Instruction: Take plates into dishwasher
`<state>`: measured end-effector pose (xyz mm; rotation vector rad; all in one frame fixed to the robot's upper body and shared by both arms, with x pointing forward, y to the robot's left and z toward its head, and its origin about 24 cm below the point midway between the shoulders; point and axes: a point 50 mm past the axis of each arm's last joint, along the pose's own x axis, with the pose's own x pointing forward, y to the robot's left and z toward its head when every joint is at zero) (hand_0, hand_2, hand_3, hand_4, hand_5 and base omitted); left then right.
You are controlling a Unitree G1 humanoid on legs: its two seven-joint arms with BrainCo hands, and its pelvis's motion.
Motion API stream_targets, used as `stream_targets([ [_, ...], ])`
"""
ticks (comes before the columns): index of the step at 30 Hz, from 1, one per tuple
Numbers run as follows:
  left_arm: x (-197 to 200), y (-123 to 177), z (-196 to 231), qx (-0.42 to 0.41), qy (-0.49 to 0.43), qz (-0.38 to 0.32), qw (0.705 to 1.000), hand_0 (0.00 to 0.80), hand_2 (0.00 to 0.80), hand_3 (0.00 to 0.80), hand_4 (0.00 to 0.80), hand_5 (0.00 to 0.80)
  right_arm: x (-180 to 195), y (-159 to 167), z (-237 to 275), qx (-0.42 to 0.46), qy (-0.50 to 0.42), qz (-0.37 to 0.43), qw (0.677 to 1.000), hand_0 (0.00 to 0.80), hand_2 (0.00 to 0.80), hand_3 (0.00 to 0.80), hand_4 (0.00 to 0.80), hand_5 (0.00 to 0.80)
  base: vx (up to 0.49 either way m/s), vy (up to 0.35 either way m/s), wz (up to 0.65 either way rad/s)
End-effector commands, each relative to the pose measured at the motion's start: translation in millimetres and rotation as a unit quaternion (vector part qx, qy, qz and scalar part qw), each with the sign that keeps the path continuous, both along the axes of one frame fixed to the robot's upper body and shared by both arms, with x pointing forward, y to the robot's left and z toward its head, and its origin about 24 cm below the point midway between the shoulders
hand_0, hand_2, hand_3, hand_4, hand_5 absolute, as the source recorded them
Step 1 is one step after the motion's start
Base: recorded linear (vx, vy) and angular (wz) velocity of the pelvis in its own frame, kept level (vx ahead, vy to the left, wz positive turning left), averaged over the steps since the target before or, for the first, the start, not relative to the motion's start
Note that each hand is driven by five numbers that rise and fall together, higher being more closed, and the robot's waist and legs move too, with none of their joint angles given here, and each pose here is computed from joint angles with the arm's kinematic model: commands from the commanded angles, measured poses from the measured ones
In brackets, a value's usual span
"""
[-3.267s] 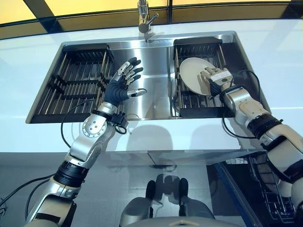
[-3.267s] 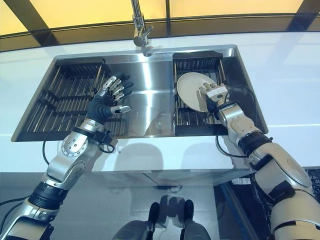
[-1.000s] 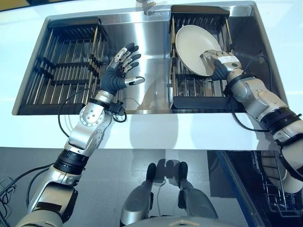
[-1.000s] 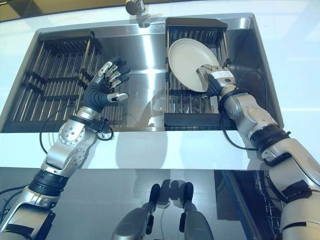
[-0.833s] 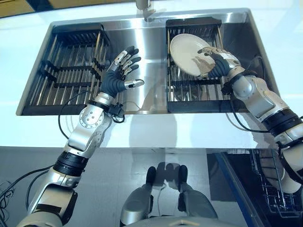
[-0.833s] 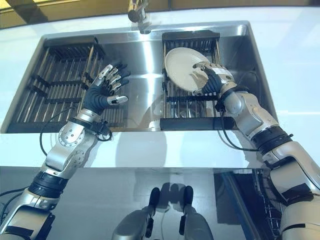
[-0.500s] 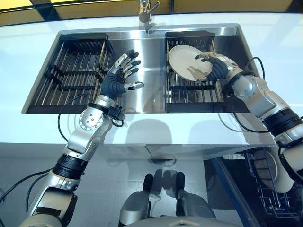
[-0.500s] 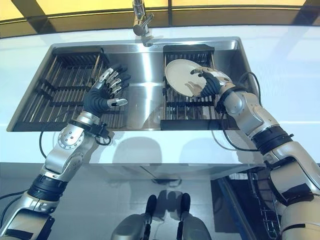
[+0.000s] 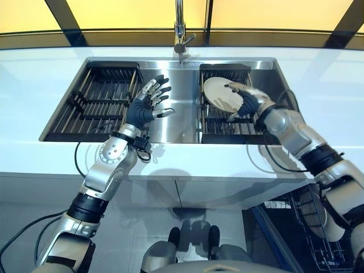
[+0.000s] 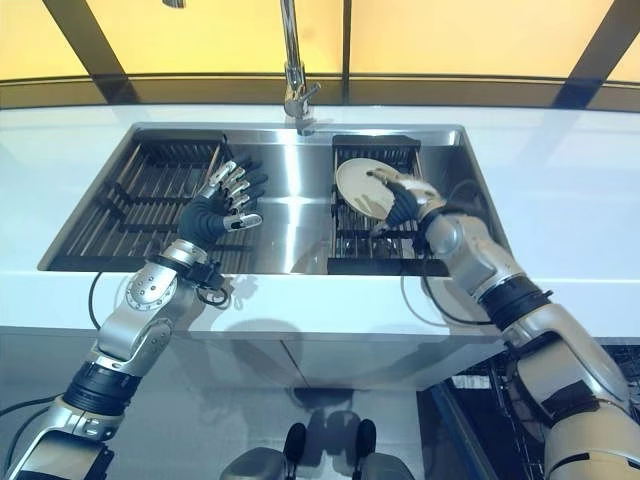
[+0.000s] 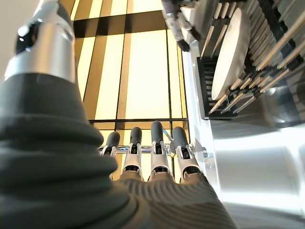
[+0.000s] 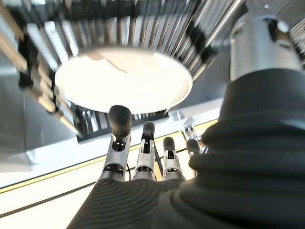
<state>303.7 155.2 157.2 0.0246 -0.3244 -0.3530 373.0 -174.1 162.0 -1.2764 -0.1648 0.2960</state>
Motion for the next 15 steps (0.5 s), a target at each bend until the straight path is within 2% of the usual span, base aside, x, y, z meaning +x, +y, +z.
stream_targets([
  [1,-7.2,-7.1,4.1,-0.002,-0.027,-0.004,1.000,0.000,0.000,0.000,0.000,0.000,3.0,-1.7,9.1,-0.031,-0.013,-0.003,0.999,0.000,0.000,0.000,0.000,0.000,0.032,0.024,0.00],
  [8,-9.3,-6.0,-1.2,-0.005,-0.015,-0.001,1.000,0.000,0.000,0.000,0.000,0.000,1.9,-1.3,-11.0,-0.055,0.028,-0.007,0.998,0.000,0.000,0.000,0.000,0.000,0.030,0.021,0.00],
  [15,-11.3,-9.1,-7.0,-0.004,0.000,-0.008,1.000,0.000,0.000,0.000,0.000,0.000,5.7,-13.5,-19.9,-0.036,0.018,-0.066,0.997,0.000,0.000,0.000,0.000,0.000,0.036,0.020,0.01],
])
